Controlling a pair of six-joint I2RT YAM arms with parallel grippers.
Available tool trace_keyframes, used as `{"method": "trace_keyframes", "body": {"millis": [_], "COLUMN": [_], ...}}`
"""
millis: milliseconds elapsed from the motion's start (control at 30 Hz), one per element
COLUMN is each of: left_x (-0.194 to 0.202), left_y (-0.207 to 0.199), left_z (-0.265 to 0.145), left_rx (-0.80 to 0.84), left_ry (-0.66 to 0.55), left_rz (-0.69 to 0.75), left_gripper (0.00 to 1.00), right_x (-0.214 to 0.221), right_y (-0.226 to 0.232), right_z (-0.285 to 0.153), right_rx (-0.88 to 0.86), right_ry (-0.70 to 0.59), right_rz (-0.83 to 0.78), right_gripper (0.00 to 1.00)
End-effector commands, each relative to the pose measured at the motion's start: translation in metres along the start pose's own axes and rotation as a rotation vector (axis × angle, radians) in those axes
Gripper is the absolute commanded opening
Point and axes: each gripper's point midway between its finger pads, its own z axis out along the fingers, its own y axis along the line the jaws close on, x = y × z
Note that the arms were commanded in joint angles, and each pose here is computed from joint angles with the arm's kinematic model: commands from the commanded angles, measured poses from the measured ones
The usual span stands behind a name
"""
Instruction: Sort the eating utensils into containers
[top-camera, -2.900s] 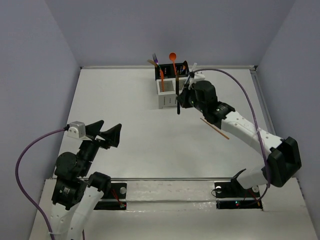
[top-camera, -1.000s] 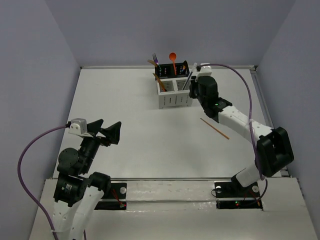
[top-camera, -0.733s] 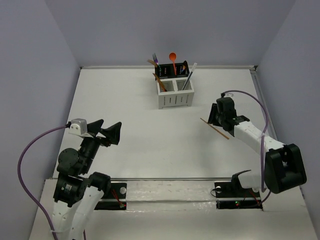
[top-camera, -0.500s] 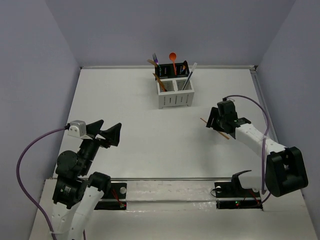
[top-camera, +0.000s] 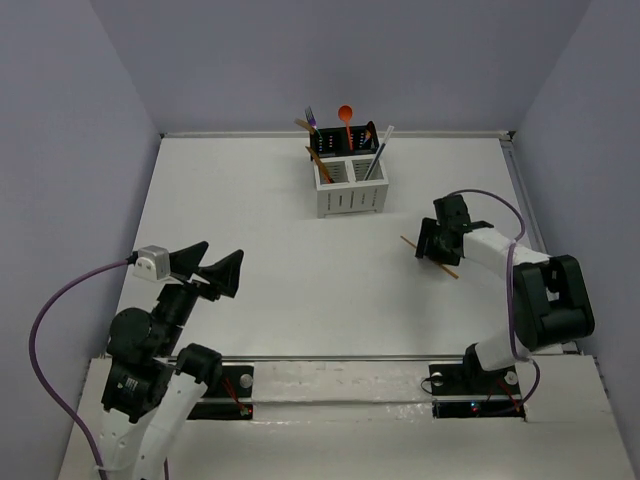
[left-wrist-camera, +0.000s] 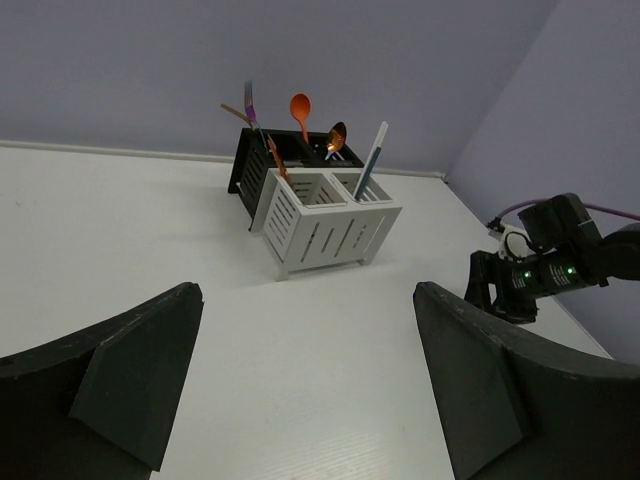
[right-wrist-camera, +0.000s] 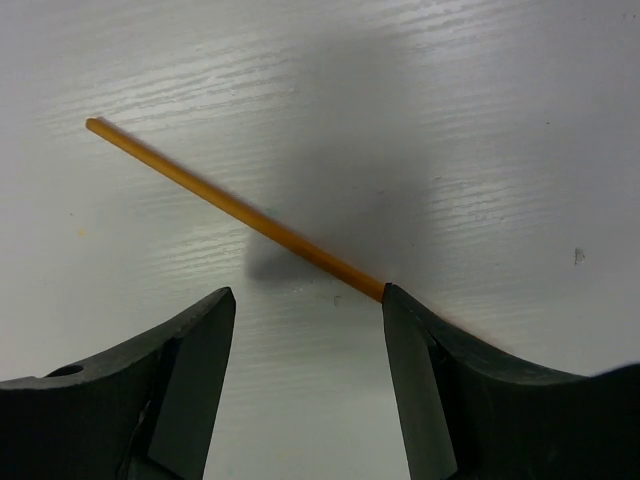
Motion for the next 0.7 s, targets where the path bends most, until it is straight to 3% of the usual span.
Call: {"method": "trace_keyframes", "body": {"millis": [0, 200, 400, 533, 667], "left_x": [-0.025, -0.026, -0.025, -0.024, -0.024], "left_y": [-0.010, -0.010, -0.009, -0.009, -0.009], "left_z": [-0.005, -0.006, -0.005, -0.004, -0.004], "left_rx": [0.037, 0.034, 0.033, 0.034, 0.031], "left_ry": [-0.084, -0.089, -0.082, -0.079, -0.080], "left_rz": [0.009, 0.010, 0.010, 0.010, 0.010], "left_gripper": [0.99, 0.99, 0.99, 0.99, 0.99], "right_x": [-0.016, -0.004, -0.011, -0.019, -0.003], "right_y": [0.000, 0.006, 0.010, 0.010, 0.011], "right_z": [-0.001, 0.010, -0.002, -0.007, 0.007], "right_rx": [-0.019, -0.044, -0.076, -0.072, -0.078], "right_ry": [0.000, 0.078, 0.032, -0.001, 0.077], "right_rz": [-0.015, -0.043, -0.027, -0.022, -0.031], "right_gripper": [0.67, 0.67, 0.54, 0.55, 0.58]}}
